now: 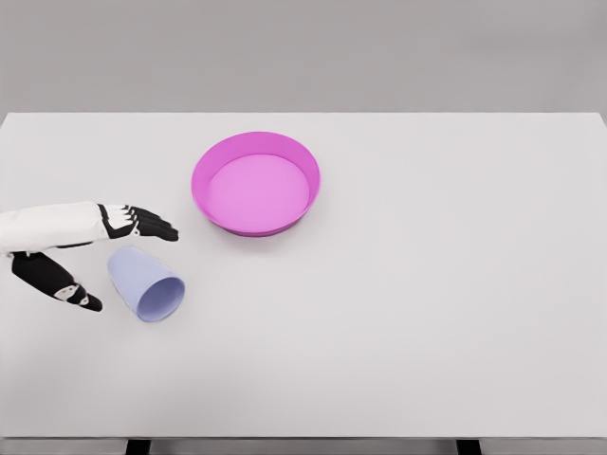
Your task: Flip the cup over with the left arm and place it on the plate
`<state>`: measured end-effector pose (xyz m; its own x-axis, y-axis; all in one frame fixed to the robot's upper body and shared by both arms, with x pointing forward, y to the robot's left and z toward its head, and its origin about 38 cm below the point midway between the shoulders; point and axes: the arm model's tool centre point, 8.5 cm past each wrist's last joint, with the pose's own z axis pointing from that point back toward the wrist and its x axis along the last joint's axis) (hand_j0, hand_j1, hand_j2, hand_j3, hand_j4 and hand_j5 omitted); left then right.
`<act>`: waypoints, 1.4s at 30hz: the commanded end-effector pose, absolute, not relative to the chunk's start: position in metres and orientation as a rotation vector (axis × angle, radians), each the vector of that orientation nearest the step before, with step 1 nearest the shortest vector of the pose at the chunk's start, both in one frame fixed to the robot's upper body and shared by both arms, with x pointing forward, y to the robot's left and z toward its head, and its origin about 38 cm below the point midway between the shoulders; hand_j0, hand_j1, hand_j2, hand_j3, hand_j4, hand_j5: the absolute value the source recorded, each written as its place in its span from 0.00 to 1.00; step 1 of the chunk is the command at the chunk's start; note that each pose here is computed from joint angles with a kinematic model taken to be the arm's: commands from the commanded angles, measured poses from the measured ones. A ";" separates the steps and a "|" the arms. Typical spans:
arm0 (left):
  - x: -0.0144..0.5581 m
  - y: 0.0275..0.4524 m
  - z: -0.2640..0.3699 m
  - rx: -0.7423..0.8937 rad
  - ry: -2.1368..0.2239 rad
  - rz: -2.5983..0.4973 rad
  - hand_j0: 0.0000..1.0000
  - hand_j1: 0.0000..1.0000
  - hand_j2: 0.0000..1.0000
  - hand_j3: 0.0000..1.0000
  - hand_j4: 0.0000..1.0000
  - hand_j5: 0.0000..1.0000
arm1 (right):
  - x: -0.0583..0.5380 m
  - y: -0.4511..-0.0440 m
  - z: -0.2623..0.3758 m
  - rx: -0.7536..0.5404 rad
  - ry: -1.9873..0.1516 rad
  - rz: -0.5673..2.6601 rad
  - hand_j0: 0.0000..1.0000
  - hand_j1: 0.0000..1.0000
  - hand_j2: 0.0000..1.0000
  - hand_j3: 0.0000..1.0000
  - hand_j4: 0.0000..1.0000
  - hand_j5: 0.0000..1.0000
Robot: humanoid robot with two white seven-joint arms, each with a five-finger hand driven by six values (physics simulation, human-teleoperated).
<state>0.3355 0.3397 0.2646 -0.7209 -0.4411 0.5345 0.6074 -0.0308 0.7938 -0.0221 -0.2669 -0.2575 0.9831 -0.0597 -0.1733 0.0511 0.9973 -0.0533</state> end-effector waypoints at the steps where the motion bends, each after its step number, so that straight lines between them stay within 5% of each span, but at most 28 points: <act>1: 0.336 0.340 0.266 -0.183 -1.526 -1.826 1.00 1.00 1.00 1.00 1.00 1.00 | -0.021 -0.267 -0.258 -0.050 0.172 -0.046 1.00 1.00 1.00 1.00 1.00 1.00; 17: 0.339 0.333 0.256 -0.138 -1.588 -1.787 1.00 1.00 1.00 1.00 1.00 1.00 | -0.025 -0.267 -0.257 -0.048 0.182 -0.059 1.00 1.00 1.00 1.00 1.00 1.00; 42: 0.345 0.347 0.203 0.001 -1.359 -1.835 1.00 1.00 1.00 1.00 1.00 1.00 | -0.027 -0.267 -0.257 -0.048 0.185 -0.059 1.00 1.00 1.00 1.00 1.00 1.00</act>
<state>0.3448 0.3475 0.2044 -0.6535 -0.6061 0.4535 0.6075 -0.0626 0.7918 -0.0256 -0.2667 -0.2572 0.9816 -0.0632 -0.1804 0.0543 0.9971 -0.0535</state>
